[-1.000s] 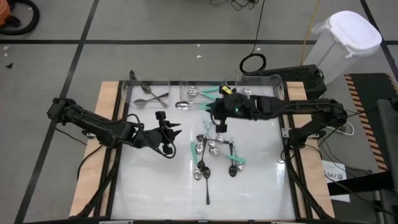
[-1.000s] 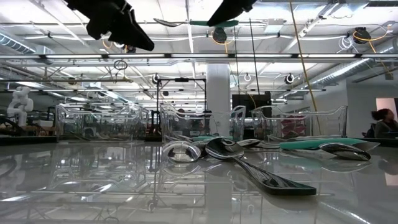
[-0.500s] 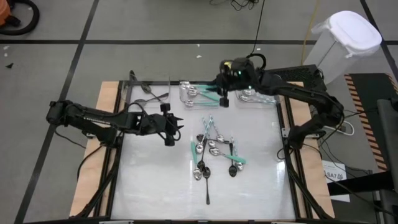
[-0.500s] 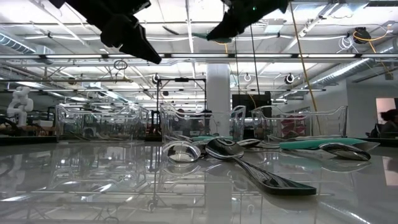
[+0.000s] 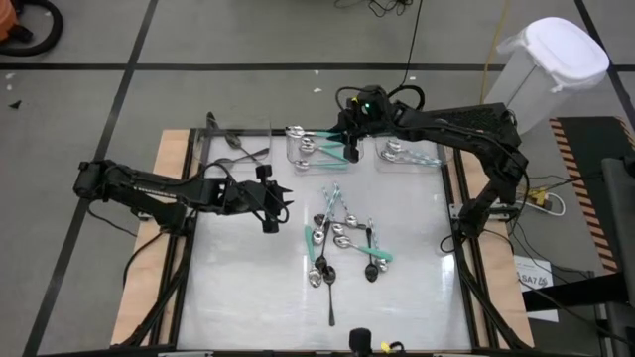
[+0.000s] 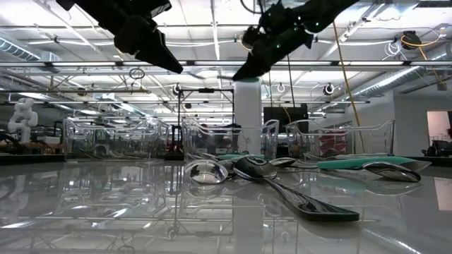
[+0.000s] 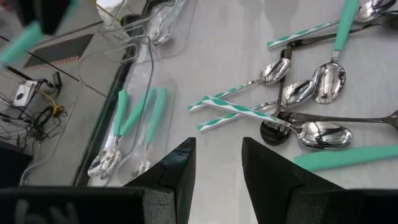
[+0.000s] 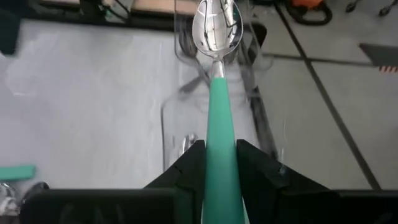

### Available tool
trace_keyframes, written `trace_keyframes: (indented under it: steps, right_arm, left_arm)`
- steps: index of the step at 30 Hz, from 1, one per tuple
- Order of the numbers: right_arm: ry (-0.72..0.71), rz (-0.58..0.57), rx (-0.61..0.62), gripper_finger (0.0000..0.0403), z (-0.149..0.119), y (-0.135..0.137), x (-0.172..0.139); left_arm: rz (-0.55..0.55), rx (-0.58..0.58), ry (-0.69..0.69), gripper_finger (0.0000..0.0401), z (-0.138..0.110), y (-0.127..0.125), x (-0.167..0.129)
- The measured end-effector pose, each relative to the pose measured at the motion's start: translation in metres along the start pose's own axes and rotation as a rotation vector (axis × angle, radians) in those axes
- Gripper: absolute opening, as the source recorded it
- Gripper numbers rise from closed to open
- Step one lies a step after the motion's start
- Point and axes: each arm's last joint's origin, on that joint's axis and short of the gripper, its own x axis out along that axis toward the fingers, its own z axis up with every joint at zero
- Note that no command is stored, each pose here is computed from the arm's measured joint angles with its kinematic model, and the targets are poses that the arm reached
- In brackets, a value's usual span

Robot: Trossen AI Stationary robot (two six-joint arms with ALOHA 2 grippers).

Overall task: Sort silverware by color (type)
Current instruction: Put the green spoon into the center transparent bin

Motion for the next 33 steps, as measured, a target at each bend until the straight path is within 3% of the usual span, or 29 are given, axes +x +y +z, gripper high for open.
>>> trace_keyframes:
  steps: [13, 23, 33]
  right_arm:
    - [0.115, -0.011, 0.079, 0.0070, -0.038, -0.024, 0.029]
    - [0.204, -0.055, 0.086, 0.0070, -0.058, -0.028, 0.049]
    - [0.254, -0.026, 0.062, 0.0072, -0.073, -0.028, 0.064]
  left_arm:
    - [-0.009, -0.037, 0.040, 0.0131, -0.004, -0.001, 0.000]
    - [-0.009, -0.047, 0.040, 0.0131, -0.004, -0.001, 0.000]
    - [-0.009, -0.044, 0.040, 0.0131, -0.004, -0.001, 0.000]
